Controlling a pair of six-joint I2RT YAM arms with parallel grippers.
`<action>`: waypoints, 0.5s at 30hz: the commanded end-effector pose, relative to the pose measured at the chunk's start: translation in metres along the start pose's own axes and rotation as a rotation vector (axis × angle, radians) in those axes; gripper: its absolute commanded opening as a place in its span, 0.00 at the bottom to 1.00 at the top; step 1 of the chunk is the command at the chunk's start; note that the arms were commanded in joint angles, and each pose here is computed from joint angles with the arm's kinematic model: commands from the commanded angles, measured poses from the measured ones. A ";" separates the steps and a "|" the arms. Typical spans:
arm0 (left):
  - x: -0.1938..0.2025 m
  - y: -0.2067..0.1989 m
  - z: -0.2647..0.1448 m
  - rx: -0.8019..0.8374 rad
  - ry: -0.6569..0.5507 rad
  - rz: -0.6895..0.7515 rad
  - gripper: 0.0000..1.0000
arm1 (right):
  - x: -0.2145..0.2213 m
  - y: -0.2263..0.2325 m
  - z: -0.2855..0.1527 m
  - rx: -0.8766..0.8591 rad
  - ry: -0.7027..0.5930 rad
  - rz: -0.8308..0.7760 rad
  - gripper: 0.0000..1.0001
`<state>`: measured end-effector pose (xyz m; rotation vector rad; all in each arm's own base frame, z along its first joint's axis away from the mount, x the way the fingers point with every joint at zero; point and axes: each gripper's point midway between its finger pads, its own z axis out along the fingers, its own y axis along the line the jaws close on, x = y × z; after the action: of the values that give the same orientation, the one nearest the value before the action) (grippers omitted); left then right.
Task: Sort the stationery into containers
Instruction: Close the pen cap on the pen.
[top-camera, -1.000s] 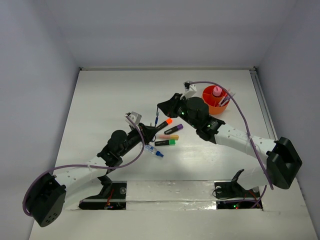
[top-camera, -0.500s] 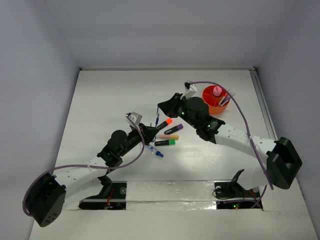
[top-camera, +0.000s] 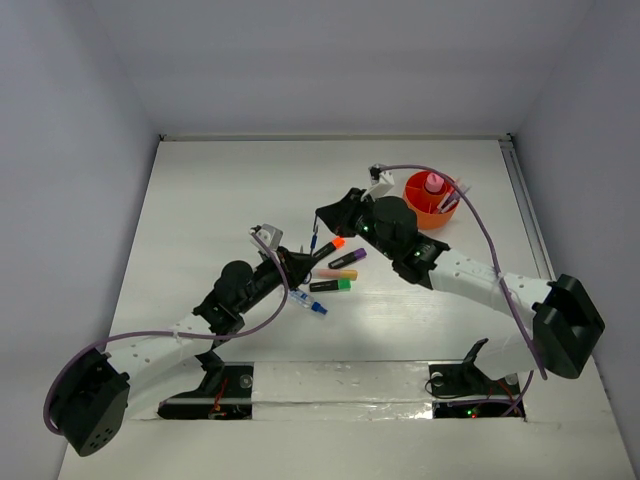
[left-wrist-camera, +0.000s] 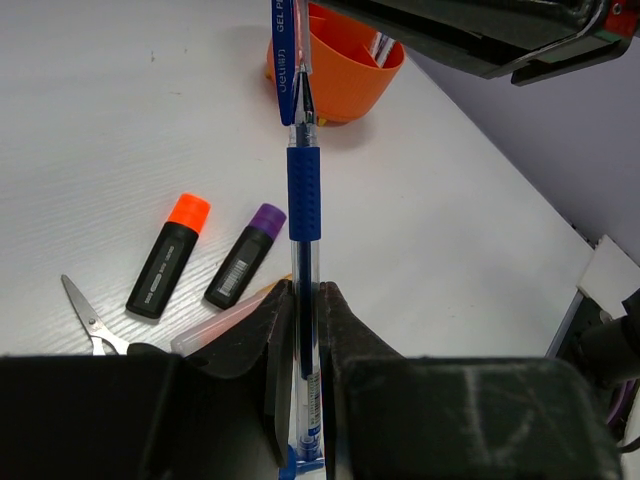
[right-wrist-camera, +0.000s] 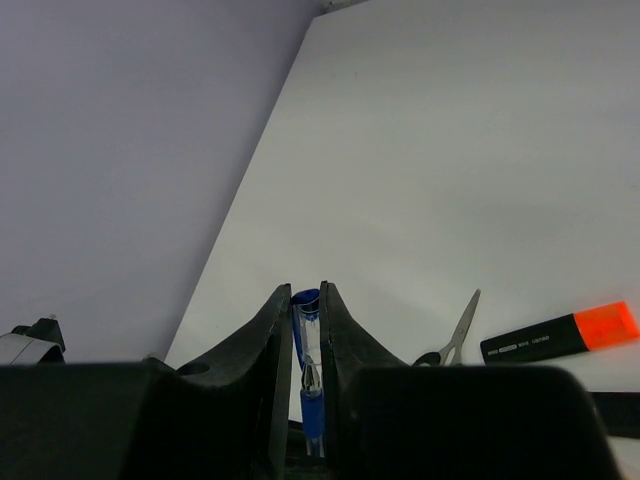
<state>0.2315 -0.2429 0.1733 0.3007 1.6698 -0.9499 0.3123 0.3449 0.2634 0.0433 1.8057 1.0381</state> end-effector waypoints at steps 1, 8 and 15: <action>-0.029 -0.009 0.004 0.025 -0.093 0.002 0.00 | -0.001 0.015 -0.005 -0.046 -0.019 0.009 0.00; -0.031 -0.009 0.003 0.019 -0.101 -0.004 0.00 | 0.000 0.021 -0.009 -0.042 -0.057 -0.030 0.00; -0.035 -0.004 0.000 0.000 -0.122 -0.004 0.00 | 0.013 0.026 -0.009 -0.047 -0.070 -0.024 0.00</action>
<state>0.2341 -0.2401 0.1740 0.2812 1.6695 -0.9394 0.2943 0.3564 0.2551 0.0271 1.7866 1.0223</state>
